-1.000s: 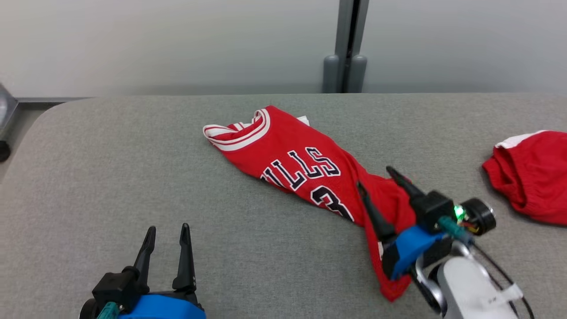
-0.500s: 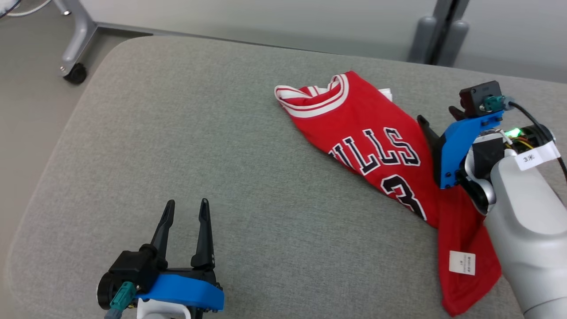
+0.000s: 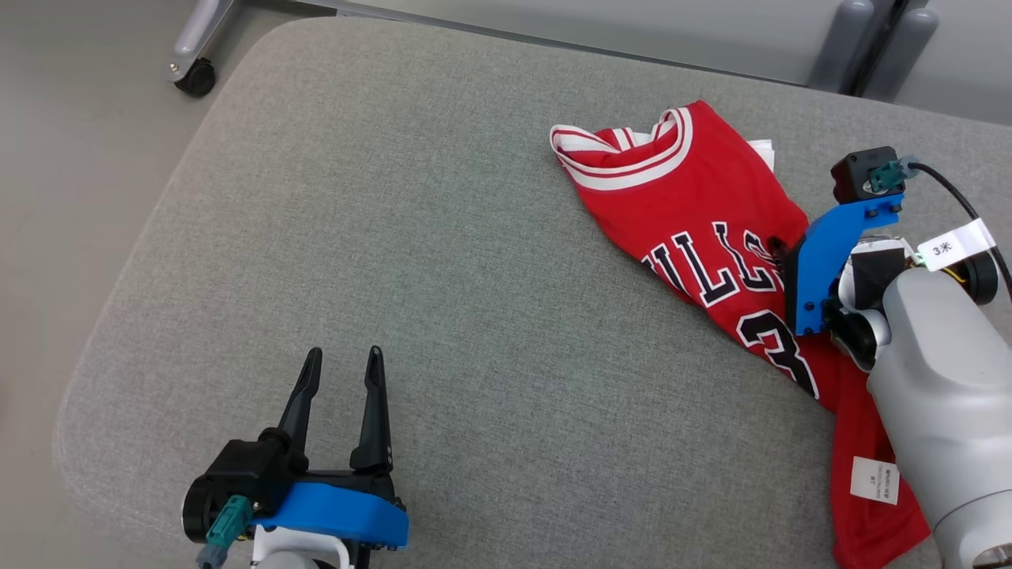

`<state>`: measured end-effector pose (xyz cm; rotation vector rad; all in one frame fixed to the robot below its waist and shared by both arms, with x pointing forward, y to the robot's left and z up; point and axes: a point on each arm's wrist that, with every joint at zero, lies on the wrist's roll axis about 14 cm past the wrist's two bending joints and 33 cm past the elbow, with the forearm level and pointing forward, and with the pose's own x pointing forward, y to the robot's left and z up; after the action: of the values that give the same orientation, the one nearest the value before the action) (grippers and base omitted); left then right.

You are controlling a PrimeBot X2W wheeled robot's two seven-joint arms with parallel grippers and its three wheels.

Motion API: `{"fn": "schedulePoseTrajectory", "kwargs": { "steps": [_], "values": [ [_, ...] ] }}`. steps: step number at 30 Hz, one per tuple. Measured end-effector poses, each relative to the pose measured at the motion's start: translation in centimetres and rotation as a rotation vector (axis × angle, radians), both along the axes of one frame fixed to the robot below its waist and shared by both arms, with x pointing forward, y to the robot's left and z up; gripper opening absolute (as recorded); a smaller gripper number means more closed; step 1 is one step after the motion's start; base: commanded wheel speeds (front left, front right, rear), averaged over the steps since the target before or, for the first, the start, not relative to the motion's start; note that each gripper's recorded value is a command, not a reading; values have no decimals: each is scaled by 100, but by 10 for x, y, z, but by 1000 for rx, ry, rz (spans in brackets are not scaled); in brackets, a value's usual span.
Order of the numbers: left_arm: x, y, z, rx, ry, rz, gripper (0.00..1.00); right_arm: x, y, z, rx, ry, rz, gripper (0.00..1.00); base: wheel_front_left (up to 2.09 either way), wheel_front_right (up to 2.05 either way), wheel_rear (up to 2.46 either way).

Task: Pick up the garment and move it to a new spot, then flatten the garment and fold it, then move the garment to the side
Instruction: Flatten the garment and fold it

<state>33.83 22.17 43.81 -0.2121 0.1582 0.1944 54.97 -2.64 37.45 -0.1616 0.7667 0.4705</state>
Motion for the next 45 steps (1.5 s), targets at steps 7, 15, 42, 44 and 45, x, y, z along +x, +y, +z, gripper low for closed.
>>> {"fn": "schedulePoseTrajectory", "kwargs": {
  "steps": [7, 15, 42, 44, 45],
  "values": [
    [2, -2, 3, 4, -13, -12, 100, 8, 14, 25, 48, -158, 48, 0, 0, 0, 0],
    [2, -4, 8, 7, -31, -24, 100, -8, 79, 78, 120, -398, 266, 0, 0, 0, 0],
    [-8, -1, 15, 8, -50, -7, 100, -47, 137, 89, 291, -407, 393, 100, 0, 0, 0],
    [-10, 1, 15, 7, -48, 3, 100, -36, 133, 83, 274, -392, 361, 100, 0, 0, 0],
    [-11, 2, 15, 8, -46, 9, 100, -31, 131, 79, 263, -385, 348, 100, 0, 0, 0]
  ]
}}
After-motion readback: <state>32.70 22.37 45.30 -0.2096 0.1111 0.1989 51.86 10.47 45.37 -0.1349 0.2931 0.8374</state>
